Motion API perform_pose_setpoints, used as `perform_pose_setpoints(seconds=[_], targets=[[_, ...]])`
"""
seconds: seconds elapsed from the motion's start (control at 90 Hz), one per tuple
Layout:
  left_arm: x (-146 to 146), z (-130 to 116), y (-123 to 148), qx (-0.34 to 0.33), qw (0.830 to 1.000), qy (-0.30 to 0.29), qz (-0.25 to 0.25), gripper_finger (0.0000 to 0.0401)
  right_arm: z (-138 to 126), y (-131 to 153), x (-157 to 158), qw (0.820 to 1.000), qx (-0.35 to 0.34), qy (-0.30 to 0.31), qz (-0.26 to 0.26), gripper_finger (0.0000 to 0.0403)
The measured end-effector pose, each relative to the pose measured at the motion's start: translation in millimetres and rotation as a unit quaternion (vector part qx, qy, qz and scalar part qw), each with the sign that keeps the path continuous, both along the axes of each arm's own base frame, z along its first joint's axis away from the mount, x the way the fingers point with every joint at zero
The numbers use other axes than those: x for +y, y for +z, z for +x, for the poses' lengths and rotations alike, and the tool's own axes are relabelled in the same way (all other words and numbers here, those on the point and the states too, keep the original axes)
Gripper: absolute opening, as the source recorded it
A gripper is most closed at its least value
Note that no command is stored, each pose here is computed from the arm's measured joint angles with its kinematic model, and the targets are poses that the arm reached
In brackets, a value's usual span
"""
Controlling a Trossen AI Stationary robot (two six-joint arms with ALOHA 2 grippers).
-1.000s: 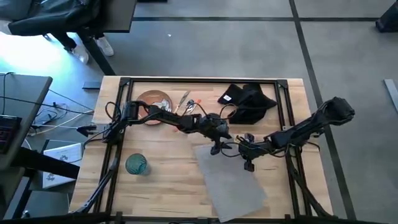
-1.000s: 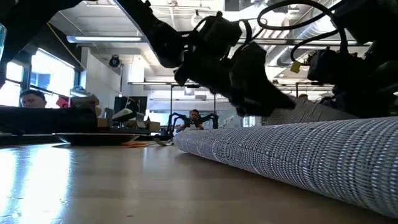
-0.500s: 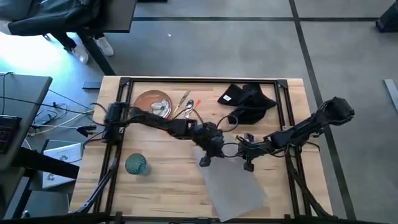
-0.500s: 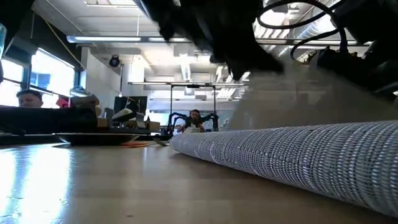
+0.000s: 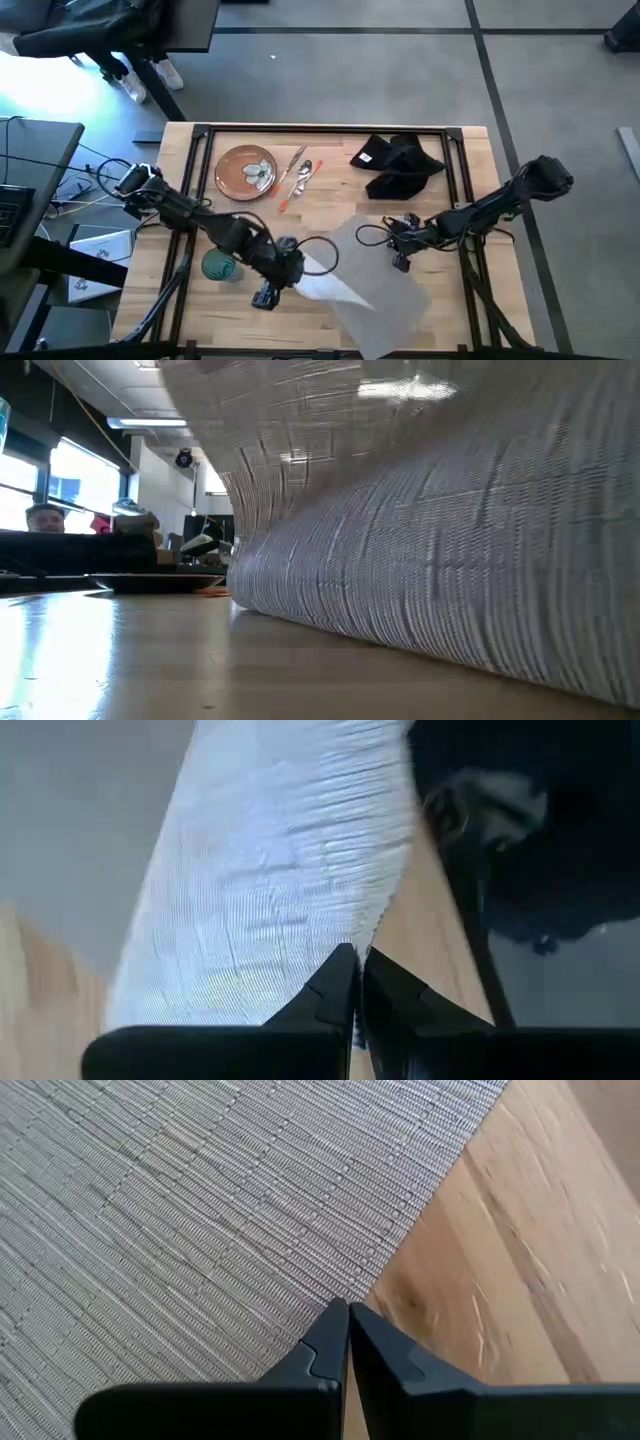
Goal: Set table place
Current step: Prepare the gray mat
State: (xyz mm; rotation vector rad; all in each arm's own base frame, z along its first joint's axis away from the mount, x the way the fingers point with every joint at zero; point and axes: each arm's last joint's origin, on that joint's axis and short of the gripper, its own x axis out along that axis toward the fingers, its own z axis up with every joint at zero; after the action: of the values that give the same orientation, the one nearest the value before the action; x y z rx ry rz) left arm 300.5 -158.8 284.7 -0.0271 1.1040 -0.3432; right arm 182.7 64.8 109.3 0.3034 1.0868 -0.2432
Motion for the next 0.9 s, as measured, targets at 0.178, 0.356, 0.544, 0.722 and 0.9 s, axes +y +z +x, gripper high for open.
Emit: perform_pose_setpoints(seconds=[0.178, 0.356, 0.544, 0.722, 0.9], targets=[[-6.4, -12.3, -7.5, 0.047, 0.997, 0.053, 0.035, 0.0002, -5.4, 7.3, -1.6, 1.000, -0.005, 0.002, 0.011, 0.0000], [-11.4, -26.5, -10.9, 0.100, 0.991, 0.076, 0.051, 0.0026, -16.1, 18.9, -5.6, 1.000, -0.005, 0.004, 0.013, 0.0000], [-7.9, -44.0, -13.5, 0.181, 0.976, 0.089, 0.084, 0.0073, -21.1, 32.1, -9.0, 0.999, -0.033, -0.001, 0.022, 0.0000], [-3.7, -44.4, 5.8, 0.196, 0.971, 0.112, 0.076, 0.0089, -18.0, 42.2, -9.8, 0.996, -0.080, 0.003, 0.036, 0.0000], [-8.9, -32.2, 22.4, 0.085, 0.984, 0.129, 0.090, 0.0088, -9.9, 49.0, -7.2, 0.989, -0.134, 0.061, 0.010, 0.0000]])
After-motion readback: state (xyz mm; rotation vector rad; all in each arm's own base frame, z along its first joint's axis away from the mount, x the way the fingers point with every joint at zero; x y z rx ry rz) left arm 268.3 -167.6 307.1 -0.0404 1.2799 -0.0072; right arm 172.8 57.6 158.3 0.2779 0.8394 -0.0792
